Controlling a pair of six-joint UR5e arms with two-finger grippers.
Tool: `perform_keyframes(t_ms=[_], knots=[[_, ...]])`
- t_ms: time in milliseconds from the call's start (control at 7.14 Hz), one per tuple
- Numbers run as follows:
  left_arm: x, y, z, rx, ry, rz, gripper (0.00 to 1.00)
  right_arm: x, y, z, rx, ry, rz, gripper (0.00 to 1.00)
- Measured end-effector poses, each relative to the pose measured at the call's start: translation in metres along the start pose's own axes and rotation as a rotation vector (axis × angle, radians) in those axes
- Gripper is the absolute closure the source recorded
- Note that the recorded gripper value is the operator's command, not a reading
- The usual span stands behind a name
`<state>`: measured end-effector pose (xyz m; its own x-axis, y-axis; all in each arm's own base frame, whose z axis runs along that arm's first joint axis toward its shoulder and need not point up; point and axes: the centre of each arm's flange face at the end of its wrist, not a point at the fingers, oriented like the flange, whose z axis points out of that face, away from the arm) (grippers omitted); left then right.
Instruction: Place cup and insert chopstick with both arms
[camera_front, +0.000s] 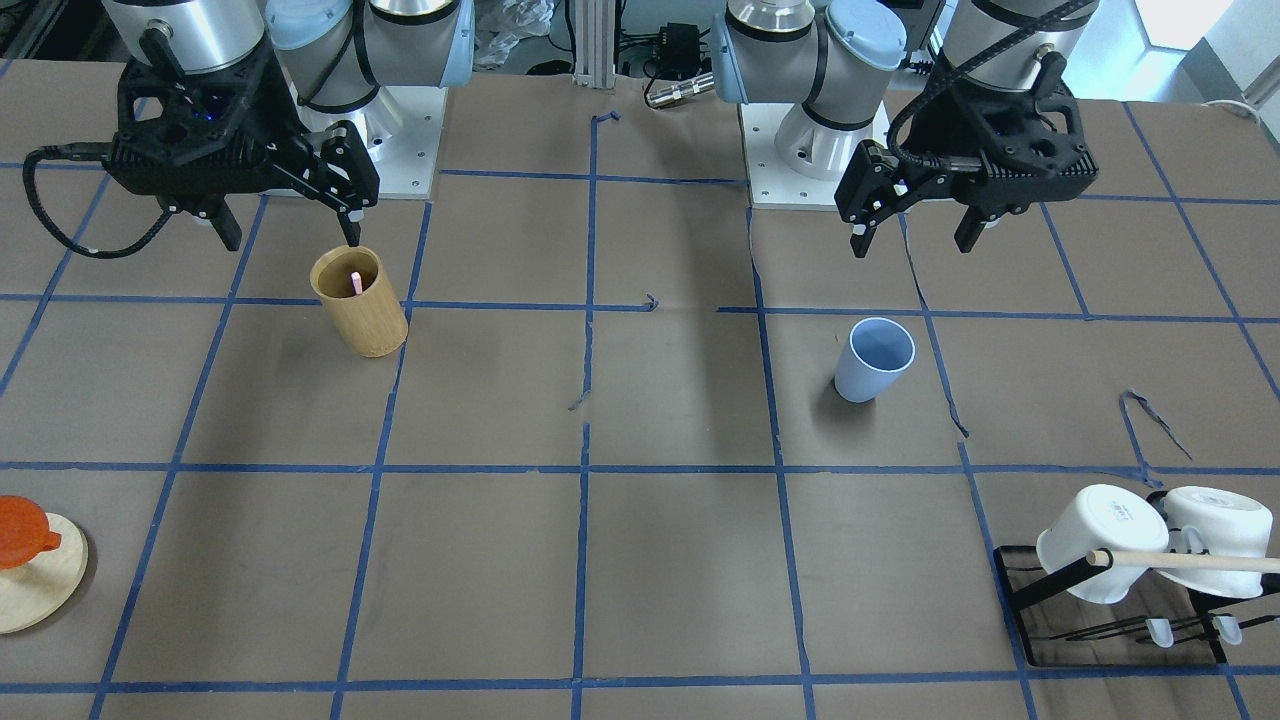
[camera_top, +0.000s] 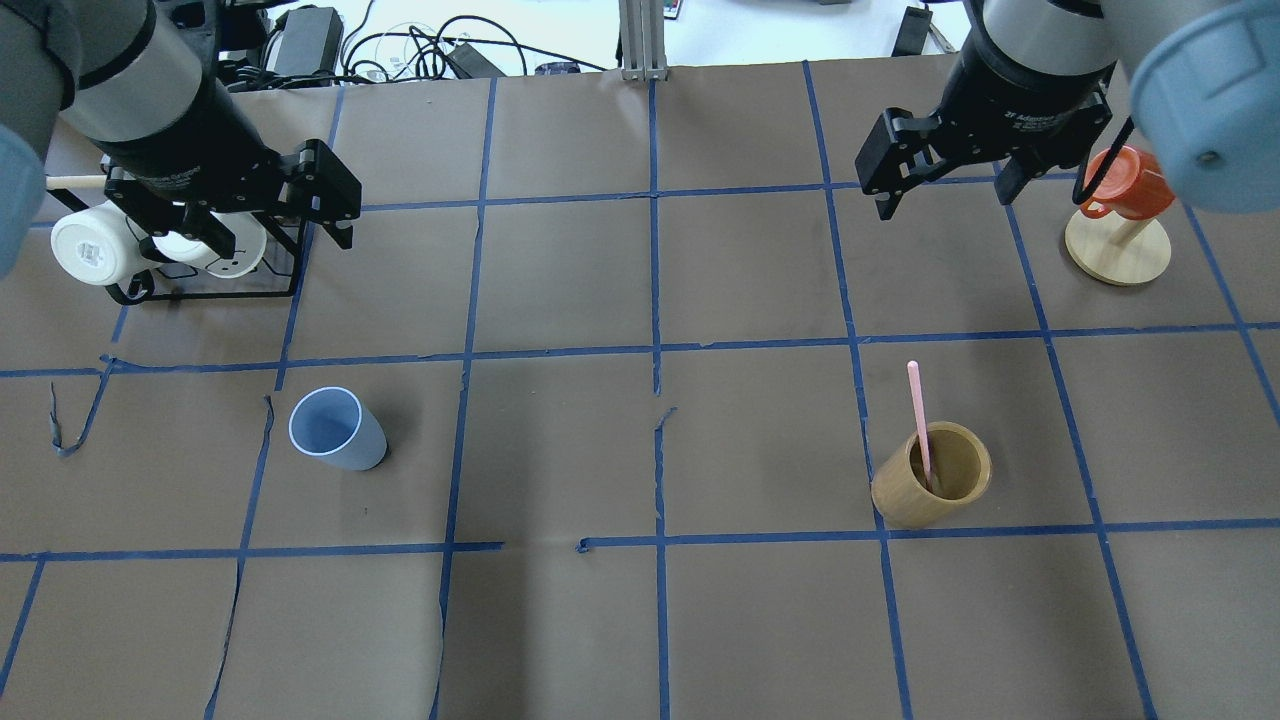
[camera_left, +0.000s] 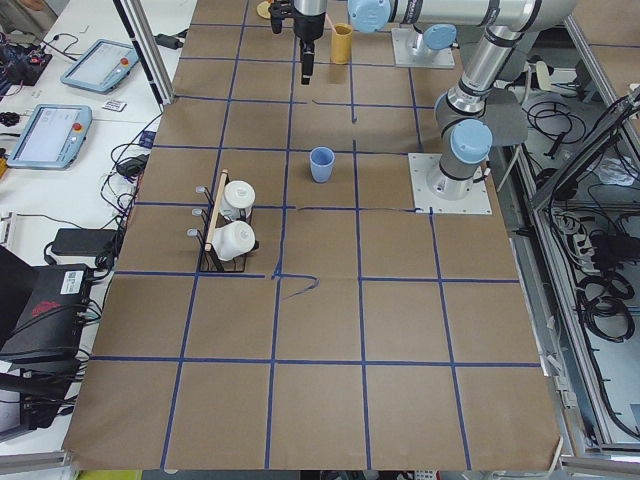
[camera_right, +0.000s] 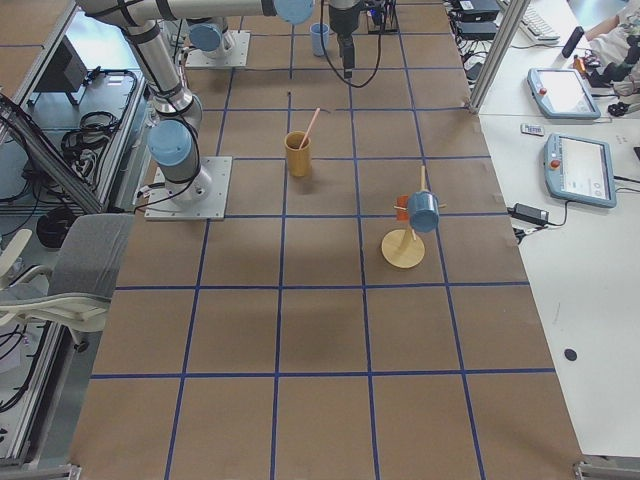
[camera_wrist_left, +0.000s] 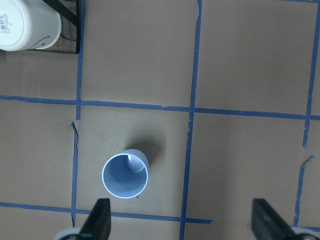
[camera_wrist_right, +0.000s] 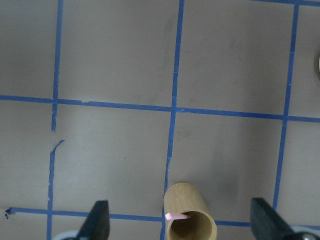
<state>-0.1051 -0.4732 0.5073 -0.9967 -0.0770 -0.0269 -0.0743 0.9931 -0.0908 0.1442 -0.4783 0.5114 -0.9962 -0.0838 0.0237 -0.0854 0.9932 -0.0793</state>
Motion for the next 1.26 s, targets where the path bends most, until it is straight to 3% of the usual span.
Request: perform_keyframes(t_ms=[1260], knots=[[0.000, 0.002, -0.002, 0.003, 0.001, 0.001, 0.00, 0.019, 0.001, 0.013, -0.051, 0.002, 0.020, 0.01]])
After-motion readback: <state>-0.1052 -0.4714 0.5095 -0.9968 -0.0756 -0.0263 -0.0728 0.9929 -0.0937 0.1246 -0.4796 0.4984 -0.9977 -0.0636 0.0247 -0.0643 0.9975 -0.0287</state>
